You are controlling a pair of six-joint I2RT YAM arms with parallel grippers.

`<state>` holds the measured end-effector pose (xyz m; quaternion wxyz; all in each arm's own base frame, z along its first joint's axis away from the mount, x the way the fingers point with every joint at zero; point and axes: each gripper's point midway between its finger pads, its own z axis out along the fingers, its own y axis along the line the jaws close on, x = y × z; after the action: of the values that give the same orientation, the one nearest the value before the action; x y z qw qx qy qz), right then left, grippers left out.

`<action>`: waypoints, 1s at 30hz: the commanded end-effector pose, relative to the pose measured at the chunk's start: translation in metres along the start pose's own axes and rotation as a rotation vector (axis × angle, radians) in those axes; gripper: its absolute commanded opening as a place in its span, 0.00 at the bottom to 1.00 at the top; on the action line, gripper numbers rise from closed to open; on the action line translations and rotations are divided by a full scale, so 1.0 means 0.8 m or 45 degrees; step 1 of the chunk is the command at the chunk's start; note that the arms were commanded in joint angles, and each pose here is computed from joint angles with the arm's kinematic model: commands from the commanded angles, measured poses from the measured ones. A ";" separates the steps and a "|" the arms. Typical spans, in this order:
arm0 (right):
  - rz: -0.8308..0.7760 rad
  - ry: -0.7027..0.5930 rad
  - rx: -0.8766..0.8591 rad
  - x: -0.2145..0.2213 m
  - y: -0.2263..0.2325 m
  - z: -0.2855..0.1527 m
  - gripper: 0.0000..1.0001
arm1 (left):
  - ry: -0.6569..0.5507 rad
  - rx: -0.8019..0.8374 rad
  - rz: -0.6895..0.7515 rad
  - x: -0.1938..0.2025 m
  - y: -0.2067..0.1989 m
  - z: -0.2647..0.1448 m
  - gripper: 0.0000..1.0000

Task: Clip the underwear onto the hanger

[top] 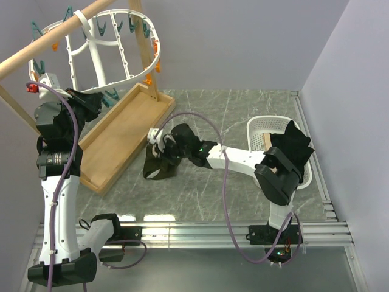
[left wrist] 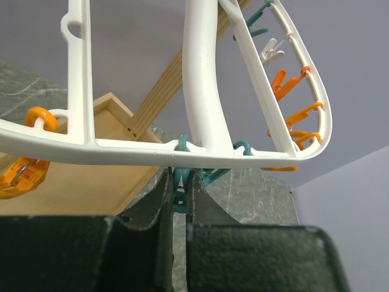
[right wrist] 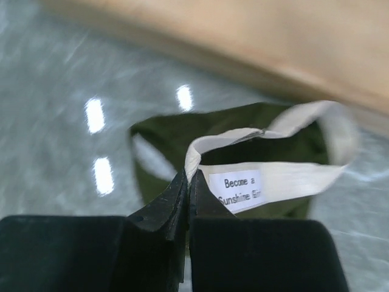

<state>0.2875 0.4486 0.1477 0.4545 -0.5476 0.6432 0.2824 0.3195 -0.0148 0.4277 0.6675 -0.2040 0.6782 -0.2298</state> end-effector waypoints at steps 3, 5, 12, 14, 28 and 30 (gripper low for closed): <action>-0.114 0.054 -0.262 0.025 0.068 0.015 0.00 | 0.073 -0.010 0.020 0.018 0.005 -0.011 0.00; -0.137 -0.005 -0.293 0.007 0.077 0.019 0.00 | 0.077 -0.017 0.021 0.020 0.008 -0.012 0.00; -0.250 -0.079 -0.483 -0.016 0.137 0.022 0.01 | 0.081 -0.022 0.030 0.022 0.010 -0.013 0.00; -0.262 -0.051 -0.499 -0.003 0.144 0.027 0.02 | 0.084 -0.024 0.031 0.023 0.010 -0.013 0.00; -0.256 0.111 -0.404 0.035 0.109 0.061 0.74 | 0.095 -0.015 0.026 0.028 0.011 -0.013 0.00; -0.278 0.096 -0.419 0.028 0.109 0.066 0.79 | 0.094 -0.019 0.030 0.028 0.012 -0.012 0.00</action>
<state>0.2058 0.4871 0.0656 0.3262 -0.6890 0.5671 0.3120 0.3159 -0.0140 0.4269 0.6732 -0.1974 0.6764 -0.2241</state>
